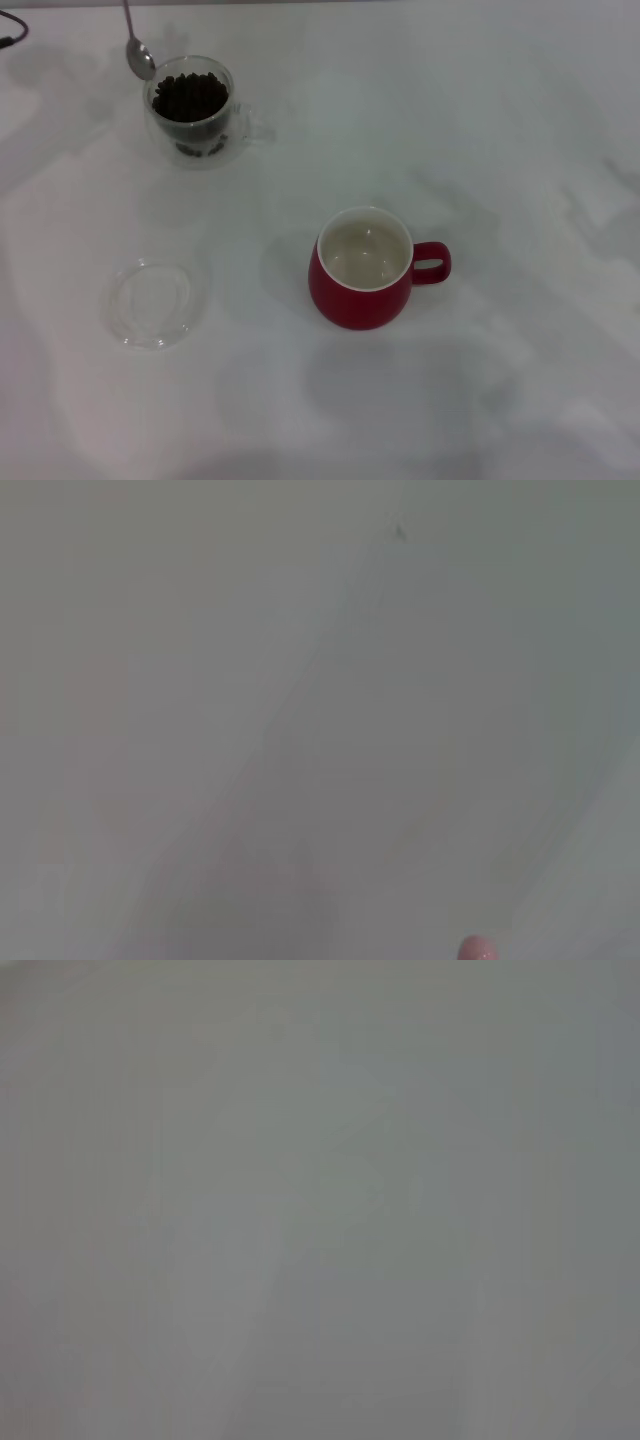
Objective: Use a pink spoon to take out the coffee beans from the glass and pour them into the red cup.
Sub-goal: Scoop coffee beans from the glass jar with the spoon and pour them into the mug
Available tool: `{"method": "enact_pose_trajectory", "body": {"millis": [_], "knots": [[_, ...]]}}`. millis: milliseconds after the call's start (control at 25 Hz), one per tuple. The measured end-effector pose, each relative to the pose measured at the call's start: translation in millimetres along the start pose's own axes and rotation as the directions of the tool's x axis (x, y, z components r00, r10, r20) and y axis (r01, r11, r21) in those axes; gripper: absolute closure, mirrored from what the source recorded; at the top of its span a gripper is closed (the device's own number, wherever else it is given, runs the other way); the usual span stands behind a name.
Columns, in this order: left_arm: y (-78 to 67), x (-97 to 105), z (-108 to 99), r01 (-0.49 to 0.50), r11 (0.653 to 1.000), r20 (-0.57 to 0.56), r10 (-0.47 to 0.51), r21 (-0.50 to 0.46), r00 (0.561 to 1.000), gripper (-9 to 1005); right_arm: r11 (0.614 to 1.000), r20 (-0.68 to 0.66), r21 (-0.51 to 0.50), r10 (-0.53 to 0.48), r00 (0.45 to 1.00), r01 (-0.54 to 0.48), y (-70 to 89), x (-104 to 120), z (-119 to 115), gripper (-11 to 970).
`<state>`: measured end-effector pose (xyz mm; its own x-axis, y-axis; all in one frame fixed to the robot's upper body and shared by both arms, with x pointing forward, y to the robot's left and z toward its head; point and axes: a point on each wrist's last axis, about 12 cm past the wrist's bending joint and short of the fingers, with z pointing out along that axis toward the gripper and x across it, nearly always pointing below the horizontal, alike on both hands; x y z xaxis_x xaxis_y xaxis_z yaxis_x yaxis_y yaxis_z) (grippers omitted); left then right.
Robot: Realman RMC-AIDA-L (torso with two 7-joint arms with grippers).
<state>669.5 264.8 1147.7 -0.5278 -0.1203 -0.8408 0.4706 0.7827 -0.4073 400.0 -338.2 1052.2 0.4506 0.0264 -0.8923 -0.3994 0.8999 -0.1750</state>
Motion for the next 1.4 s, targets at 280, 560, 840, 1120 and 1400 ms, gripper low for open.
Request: {"method": "enact_pose_trajectory", "body": {"millis": [280, 560, 840, 1120, 1400], "knots": [[-8.7, 11, 14, -0.06, 0.998, 0.022, 0.061, -0.031, 0.998, 875, 1.0, -0.025, 0.001, 0.001, 1.0, -0.001, -2.6, 4, 4, 298], [-14.4, 22, 22, -0.071, 0.996, 0.033, 0.073, -0.054, 0.997, 876, 1.0, -0.034, -0.002, 0.0, 0.999, 0.0, -4.6, 6, 7, 298], [-13.4, 37, 27, -0.06, 0.994, 0.023, 0.062, -0.089, 0.998, 875, 1.0, -0.038, -0.002, 0.001, 0.999, -0.001, -4.8, 7, 9, 298], [-9.2, 47, 23, -0.004, 0.996, 0.056, 0.009, -0.092, 0.998, 876, 1.0, -0.053, 0.001, 0.002, 0.999, -0.002, -5.0, 10, 11, 298], [-5.3, 61, 20, 0.051, 0.994, 0.053, -0.045, -0.1, 0.998, 875, 1.0, -0.054, -0.002, 0.001, 0.999, -0.001, -5.5, 11, 14, 298]]}}
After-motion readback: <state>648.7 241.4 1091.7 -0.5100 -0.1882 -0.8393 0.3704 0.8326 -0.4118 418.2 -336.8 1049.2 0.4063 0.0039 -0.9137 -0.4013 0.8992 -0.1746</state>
